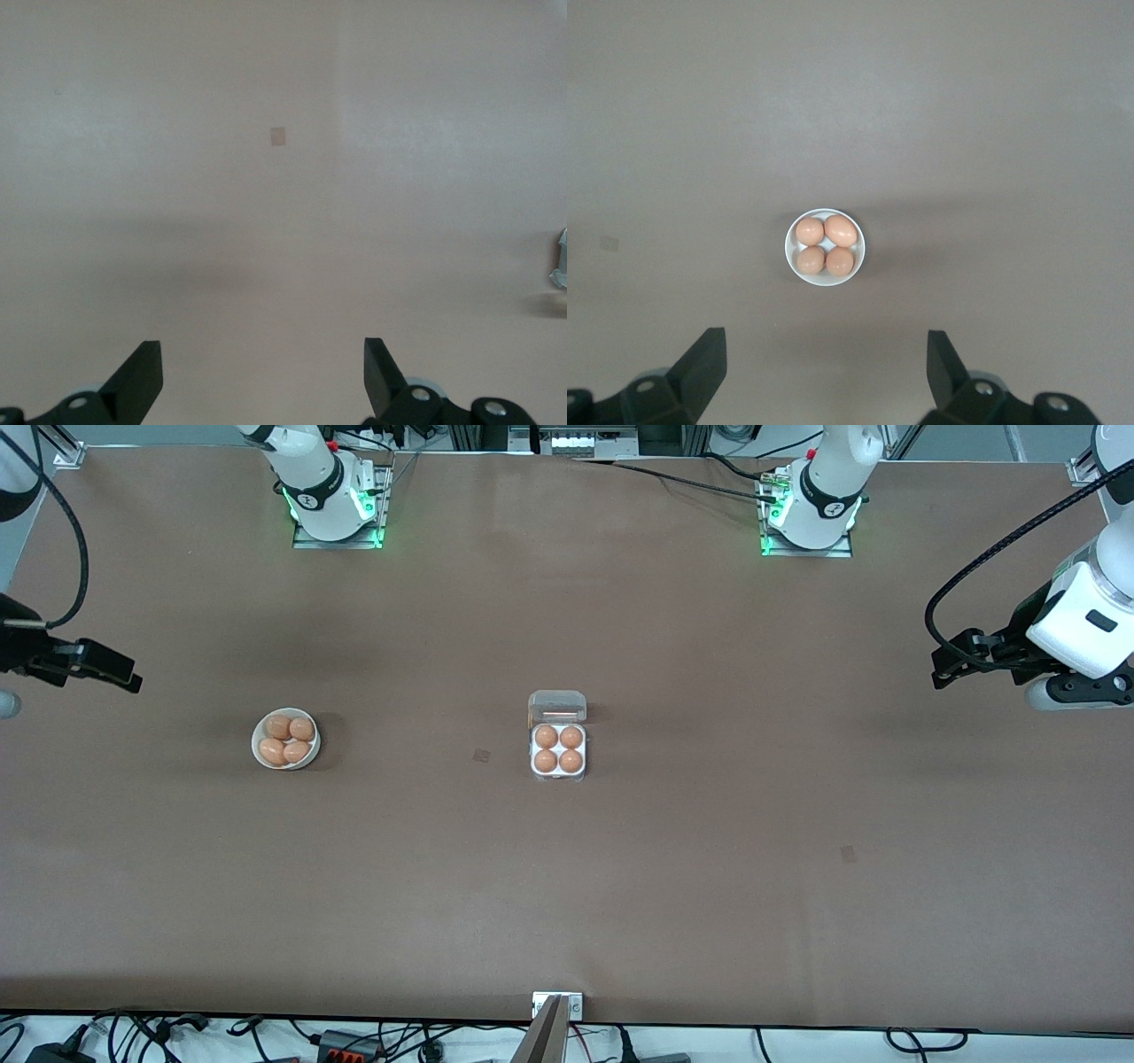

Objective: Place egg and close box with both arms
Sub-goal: 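Reach the left gripper over the carton's open clear lid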

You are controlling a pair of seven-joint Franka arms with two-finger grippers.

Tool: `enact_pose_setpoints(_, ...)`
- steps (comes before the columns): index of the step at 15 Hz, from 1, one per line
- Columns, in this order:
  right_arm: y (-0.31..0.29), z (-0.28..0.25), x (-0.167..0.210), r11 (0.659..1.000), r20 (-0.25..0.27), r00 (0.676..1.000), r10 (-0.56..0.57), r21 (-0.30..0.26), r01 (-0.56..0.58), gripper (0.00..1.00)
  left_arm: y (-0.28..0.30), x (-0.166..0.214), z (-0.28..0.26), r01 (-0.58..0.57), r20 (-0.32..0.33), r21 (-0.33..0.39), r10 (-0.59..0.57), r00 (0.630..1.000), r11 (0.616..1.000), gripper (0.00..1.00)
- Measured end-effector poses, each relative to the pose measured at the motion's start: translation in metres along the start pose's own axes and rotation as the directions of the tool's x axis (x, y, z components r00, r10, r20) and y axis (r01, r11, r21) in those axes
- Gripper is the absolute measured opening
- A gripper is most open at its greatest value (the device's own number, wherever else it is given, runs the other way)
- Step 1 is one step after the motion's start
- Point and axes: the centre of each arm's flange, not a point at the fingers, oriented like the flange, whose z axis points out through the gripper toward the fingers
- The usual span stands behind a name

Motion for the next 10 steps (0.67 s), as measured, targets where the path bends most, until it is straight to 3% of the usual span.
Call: enact_pose_setpoints(10, -0.003, -0.004, -0.003, 1.0, -0.012, 1.0, -0.022, 0.0, 0.022, 1.0, 0.026, -0.002, 0.002, -0.046, 0.006, 0.0, 0.046, 0.999, 0.999, 1.0)
